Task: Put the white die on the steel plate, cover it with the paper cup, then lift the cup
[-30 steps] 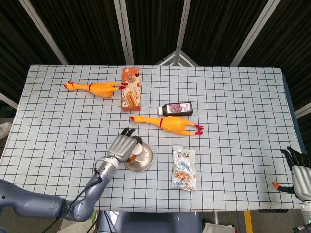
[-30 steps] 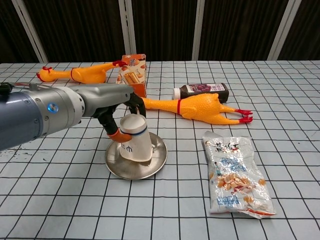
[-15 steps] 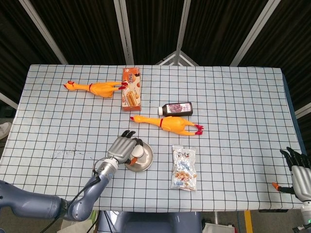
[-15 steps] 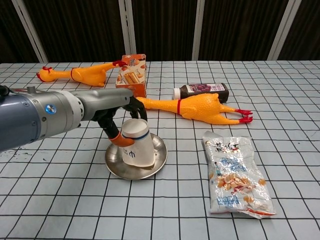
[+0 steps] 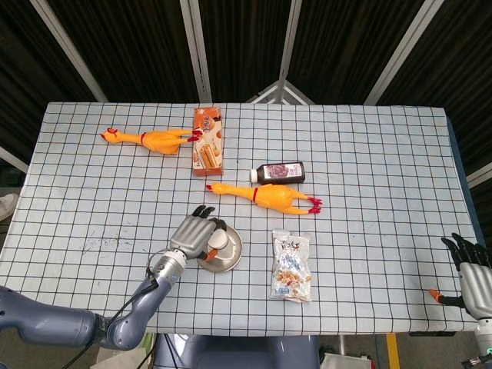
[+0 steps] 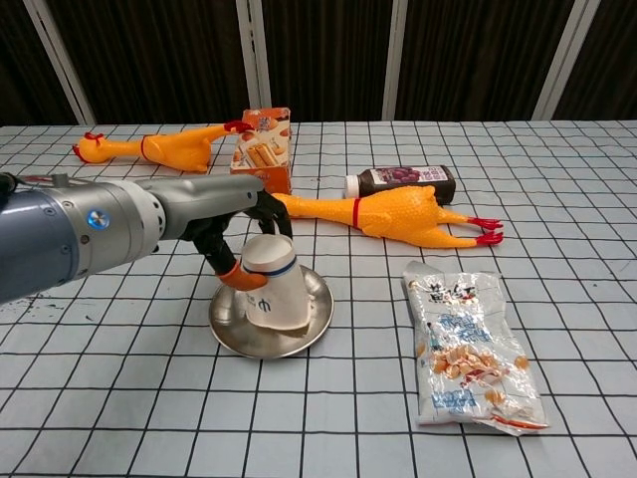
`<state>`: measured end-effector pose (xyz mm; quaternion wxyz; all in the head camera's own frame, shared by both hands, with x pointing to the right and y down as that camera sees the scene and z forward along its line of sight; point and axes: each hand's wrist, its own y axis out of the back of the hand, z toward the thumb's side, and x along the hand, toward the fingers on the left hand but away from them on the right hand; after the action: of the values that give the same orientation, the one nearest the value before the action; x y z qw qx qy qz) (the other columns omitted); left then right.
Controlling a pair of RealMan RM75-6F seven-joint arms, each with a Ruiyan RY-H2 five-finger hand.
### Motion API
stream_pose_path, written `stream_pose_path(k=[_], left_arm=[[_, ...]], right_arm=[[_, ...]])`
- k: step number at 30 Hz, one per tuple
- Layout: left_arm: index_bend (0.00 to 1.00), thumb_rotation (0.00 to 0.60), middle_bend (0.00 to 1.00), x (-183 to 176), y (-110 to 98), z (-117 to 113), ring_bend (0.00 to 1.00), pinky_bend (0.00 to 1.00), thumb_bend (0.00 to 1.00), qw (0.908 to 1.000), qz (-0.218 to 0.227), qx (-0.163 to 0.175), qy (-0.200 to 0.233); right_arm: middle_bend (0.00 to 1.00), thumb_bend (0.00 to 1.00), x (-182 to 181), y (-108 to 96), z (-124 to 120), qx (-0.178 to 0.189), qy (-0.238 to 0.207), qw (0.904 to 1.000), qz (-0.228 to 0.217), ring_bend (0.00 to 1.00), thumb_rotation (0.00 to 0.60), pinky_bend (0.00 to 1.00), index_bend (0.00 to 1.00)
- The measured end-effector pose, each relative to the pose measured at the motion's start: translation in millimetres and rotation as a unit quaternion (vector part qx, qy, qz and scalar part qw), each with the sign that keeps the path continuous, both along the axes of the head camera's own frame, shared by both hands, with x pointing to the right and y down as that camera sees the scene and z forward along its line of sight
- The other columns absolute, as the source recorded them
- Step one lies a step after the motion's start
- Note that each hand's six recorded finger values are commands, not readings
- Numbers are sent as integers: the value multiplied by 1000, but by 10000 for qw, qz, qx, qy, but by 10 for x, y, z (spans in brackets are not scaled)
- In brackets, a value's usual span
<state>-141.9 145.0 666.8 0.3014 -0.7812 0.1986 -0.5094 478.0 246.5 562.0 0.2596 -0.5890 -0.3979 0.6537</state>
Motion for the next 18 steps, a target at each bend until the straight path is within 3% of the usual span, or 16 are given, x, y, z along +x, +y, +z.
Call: stream_pose_path(k=[3,10,15,18], left_arm=[[457,600,344,-39,-27,-14,72,0,462,9997,6,146,-184],[461,600,344,16,77,39,72,0,462,9978,-206,-586,214],[460,600,348,-35,2,17,72,0,462,9996,-149,-255,-12],[452,600,344,-19,18,9,72,0,462,9993,-198,-305,64]], right_arm=[[46,124,1,1,3,-12,5,10000,-4,52,600,0,133],[45,124,2,6,2,-18,16,10000,9,52,600,0,133],[46,124,-2,7,17,-48,19,10000,6,52,600,0,133],[46,124,-3,7,19,-49,26,10000,10,52,600,0,133]])
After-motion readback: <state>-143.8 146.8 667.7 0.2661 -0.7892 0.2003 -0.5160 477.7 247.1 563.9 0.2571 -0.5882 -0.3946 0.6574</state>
